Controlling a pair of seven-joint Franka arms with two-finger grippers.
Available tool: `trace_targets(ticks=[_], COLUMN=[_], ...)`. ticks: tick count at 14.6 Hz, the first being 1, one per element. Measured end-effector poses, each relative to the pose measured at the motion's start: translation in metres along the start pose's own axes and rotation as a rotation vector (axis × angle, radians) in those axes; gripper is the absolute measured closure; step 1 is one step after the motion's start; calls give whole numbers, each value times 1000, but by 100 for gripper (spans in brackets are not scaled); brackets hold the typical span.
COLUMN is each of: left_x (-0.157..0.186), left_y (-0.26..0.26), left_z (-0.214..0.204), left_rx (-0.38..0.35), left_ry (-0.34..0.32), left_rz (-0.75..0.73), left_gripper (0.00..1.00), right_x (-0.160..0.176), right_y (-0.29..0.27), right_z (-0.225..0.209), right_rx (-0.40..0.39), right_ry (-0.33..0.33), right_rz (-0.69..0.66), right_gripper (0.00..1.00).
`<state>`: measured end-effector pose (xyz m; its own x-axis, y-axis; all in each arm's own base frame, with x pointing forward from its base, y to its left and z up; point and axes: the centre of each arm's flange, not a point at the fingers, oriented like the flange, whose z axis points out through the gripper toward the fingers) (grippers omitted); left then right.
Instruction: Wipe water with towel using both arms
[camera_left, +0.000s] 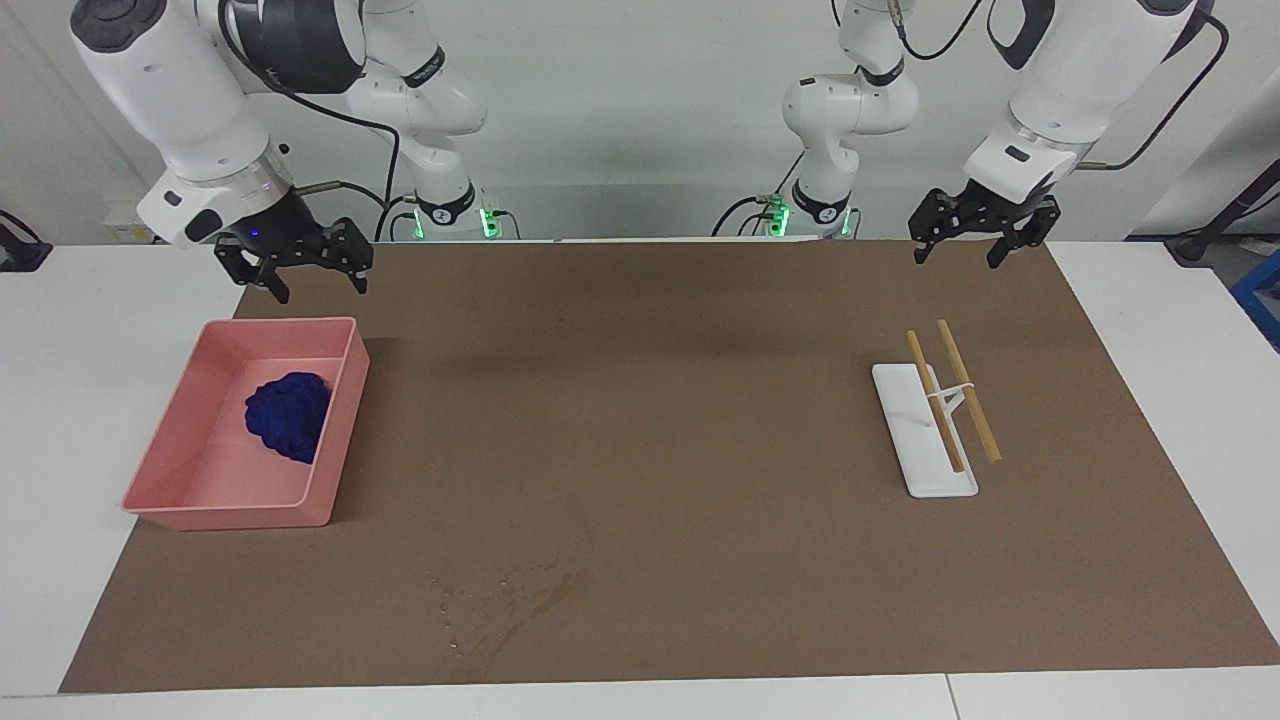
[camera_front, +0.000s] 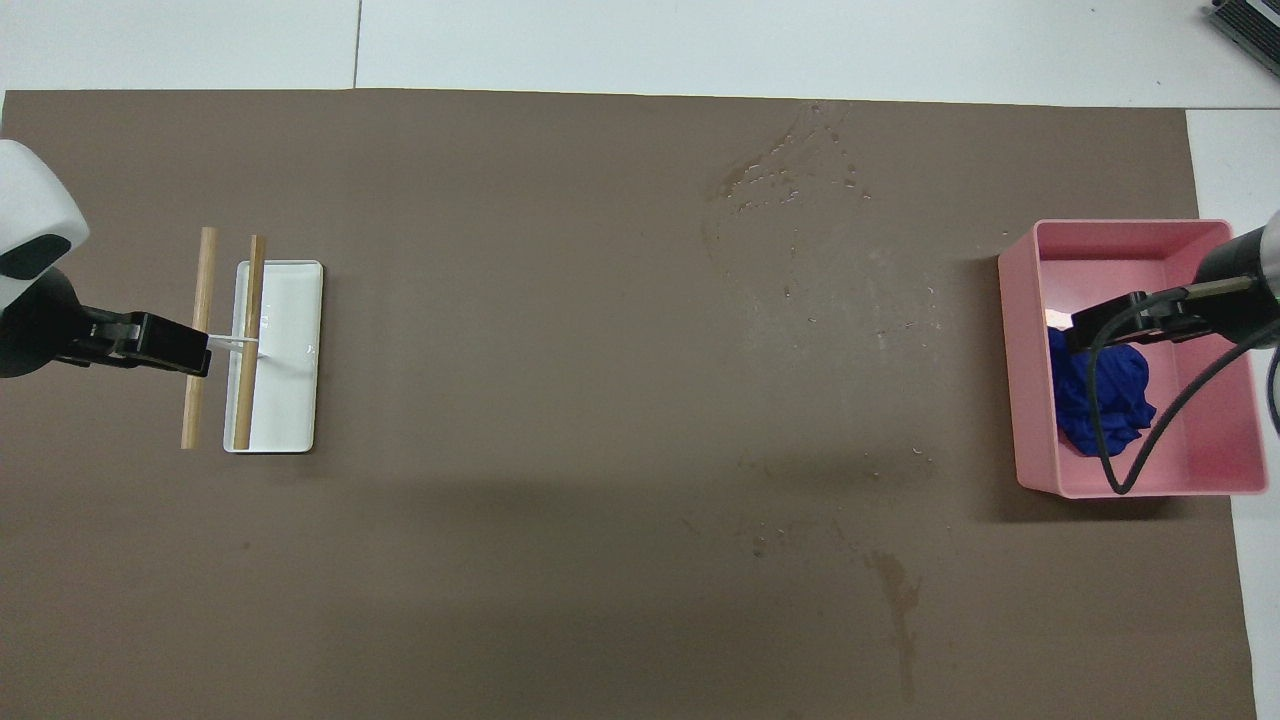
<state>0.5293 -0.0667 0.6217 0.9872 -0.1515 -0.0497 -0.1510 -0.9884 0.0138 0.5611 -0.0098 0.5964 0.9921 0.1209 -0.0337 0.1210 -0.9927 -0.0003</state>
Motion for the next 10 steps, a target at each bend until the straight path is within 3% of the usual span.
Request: trace_targets(ticks=[10], left_x=[0], left_y=[0], left_z=[0], left_rx=[0], left_ry=[0], left_rz=[0], left_gripper=[0], right_x=[0], right_y=[11], right_z=[1], right_rx=[-11], right_ry=[9], right_rz=[2], right_gripper=[0])
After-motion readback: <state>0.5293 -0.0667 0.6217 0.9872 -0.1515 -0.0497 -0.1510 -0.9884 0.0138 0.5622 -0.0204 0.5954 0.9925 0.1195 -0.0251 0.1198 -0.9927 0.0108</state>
